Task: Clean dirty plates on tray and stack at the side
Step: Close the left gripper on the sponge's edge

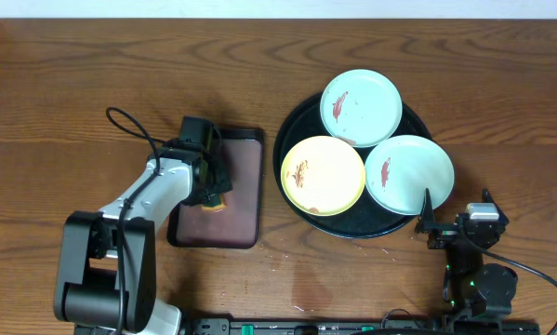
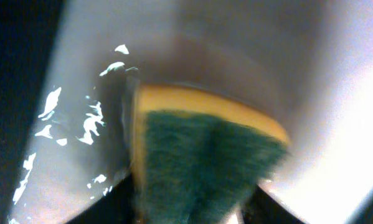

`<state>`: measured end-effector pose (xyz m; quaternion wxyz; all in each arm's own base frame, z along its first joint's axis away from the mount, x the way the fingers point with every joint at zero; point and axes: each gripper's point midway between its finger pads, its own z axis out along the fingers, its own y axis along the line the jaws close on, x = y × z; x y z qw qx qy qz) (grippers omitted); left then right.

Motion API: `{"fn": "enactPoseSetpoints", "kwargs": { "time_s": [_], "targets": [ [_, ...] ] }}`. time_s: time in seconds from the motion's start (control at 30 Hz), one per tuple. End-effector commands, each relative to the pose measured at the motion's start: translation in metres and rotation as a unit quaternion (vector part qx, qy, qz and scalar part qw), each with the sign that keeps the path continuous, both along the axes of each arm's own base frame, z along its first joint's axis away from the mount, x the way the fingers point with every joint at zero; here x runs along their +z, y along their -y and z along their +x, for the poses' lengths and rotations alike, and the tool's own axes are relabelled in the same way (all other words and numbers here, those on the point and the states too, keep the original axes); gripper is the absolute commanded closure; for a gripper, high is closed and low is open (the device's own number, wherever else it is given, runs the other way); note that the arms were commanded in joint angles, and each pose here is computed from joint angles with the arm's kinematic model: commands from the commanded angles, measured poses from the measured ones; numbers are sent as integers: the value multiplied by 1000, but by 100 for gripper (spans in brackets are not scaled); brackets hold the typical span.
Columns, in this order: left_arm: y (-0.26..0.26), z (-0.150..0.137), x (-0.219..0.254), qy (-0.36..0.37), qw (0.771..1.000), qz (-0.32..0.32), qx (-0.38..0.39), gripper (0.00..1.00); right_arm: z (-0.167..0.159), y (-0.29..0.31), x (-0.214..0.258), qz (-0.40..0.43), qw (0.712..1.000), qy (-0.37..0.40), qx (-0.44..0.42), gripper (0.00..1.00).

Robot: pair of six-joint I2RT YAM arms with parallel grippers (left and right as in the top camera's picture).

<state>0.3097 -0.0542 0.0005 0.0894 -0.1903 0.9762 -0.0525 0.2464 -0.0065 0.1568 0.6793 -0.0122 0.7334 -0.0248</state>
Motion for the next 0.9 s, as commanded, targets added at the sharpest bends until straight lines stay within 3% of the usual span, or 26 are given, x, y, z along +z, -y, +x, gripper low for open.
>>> {"fn": "enactPoseSetpoints", "kwargs": {
  "time_s": [0.0, 0.03, 0.07, 0.2, 0.23, 0.27, 0.3, 0.33, 0.47, 0.63, 0.8, 0.87],
  "targets": [
    [-17, -4, -8, -7, 999, 47, 7, 77, 0, 2, -1, 8, 1000, -2, -7, 1],
    [-19, -3, -8, -7, 999, 51, 8, 88, 0, 2, -1, 8, 1000, -2, -7, 1],
    [-19, -3, -8, -6, 999, 52, 8, 92, 0, 2, -1, 8, 1000, -2, -7, 1],
    [-19, -3, -8, -7, 999, 52, 8, 91, 0, 2, -1, 8, 1000, -2, -7, 1],
    [-19, -3, -8, -6, 999, 52, 8, 83, 0, 2, -1, 8, 1000, -2, -7, 1],
    [-19, -3, -8, -6, 999, 52, 8, 57, 0, 2, -1, 8, 1000, -2, -7, 1],
    [-19, -2, -8, -4, 999, 52, 8, 24, 0, 2, -1, 8, 1000, -2, -7, 1],
    [-19, 0, -8, 0, 999, 52, 8, 14, 0, 2, -1, 8, 1000, -2, -7, 1],
    [-17, 13, -5, 28, 998, 48, 10, 13, 0, 2, -1, 8, 1000, -2, -7, 1],
    [-15, 27, -1, 58, 997, 44, 12, 17, 0, 2, -1, 8, 1000, -2, -7, 1],
    [-15, 30, 0, 64, 997, 42, 12, 51, 0, 2, -1, 8, 1000, -2, -7, 1],
    [-15, 30, 0, 64, 997, 43, 12, 72, 0, 2, -1, 8, 1000, -2, -7, 1]
  ]
}}
